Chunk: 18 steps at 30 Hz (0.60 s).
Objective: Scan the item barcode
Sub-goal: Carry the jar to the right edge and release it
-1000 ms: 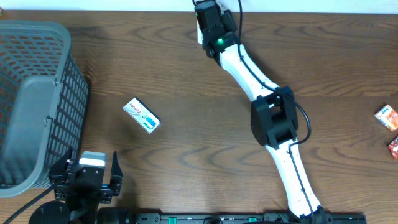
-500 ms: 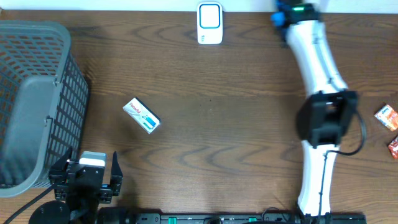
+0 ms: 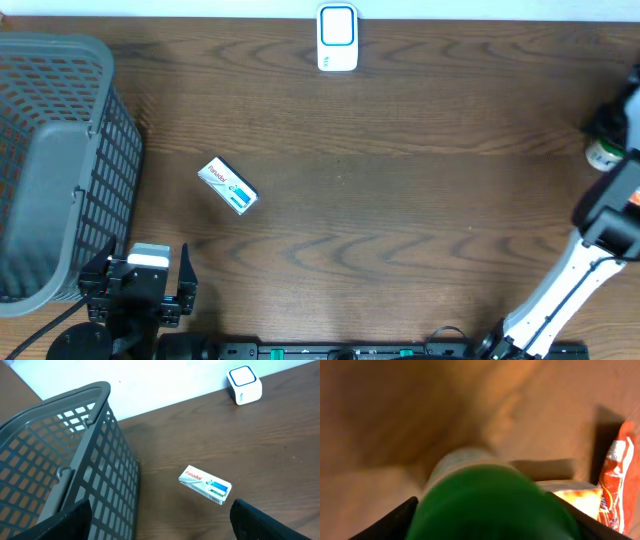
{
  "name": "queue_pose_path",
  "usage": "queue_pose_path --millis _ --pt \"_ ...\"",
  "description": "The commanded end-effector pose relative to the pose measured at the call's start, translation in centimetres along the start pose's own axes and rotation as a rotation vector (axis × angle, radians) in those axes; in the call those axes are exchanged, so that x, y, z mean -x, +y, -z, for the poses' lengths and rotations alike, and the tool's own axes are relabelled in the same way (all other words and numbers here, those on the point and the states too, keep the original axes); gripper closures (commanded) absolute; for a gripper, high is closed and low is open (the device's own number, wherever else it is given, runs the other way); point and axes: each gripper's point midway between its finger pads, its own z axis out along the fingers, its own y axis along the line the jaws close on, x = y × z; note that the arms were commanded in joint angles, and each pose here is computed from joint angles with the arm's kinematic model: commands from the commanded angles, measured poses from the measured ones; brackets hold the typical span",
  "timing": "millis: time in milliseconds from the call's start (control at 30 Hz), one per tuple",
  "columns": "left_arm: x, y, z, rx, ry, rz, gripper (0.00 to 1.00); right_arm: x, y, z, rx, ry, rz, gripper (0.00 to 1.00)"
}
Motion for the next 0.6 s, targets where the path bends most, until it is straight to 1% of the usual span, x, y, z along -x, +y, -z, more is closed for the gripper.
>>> queue_pose_path --millis 0,67,100,133,167,233,300,400,500,567 --pt "0.0 0.0 0.0 -0.002 0.003 0.012 0.14 -0.1 -2.3 -1.2 0.137 0.065 -0.155 0.26" --pt "0.0 0.0 0.0 -0.002 0.002 0.012 0.14 -0.2 -3.3 -1.6 0.185 0.091 -0.194 0.22" --pt "0.0 0.0 0.0 -0.002 0.002 0.012 0.14 -0.3 -3.7 -1.7 0.207 0.103 -0.209 0.17" --pt "0.0 0.0 0.0 -0.002 0.002 0.012 0.13 -0.4 -4.0 -1.6 0.239 0.114 -0.227 0.06" --pt "0.0 0.0 0.0 -0.002 0.002 0.012 0.14 -0.3 -4.1 -1.5 0.265 0.117 -0.238 0.01" --pt "0.0 0.0 0.0 -0.002 0.003 0.012 0.13 0.1 -4.0 -0.6 0.339 0.114 -0.261 0.01" --pt "0.0 0.0 0.0 -0.002 0.003 0.012 0.14 1.6 -3.7 2.4 0.424 0.057 -0.273 0.01" --pt "0.0 0.0 0.0 -0.002 0.002 0.012 0.14 3.3 -3.5 6.5 0.461 -0.031 -0.295 0.01" --pt "0.0 0.0 0.0 -0.002 0.003 0.012 0.14 4.9 -3.2 12.7 0.506 -0.155 -0.316 0.01" --pt "0.0 0.0 0.0 -0.002 0.003 0.012 0.14 5.5 -2.6 17.8 0.550 -0.245 -0.323 0.01"
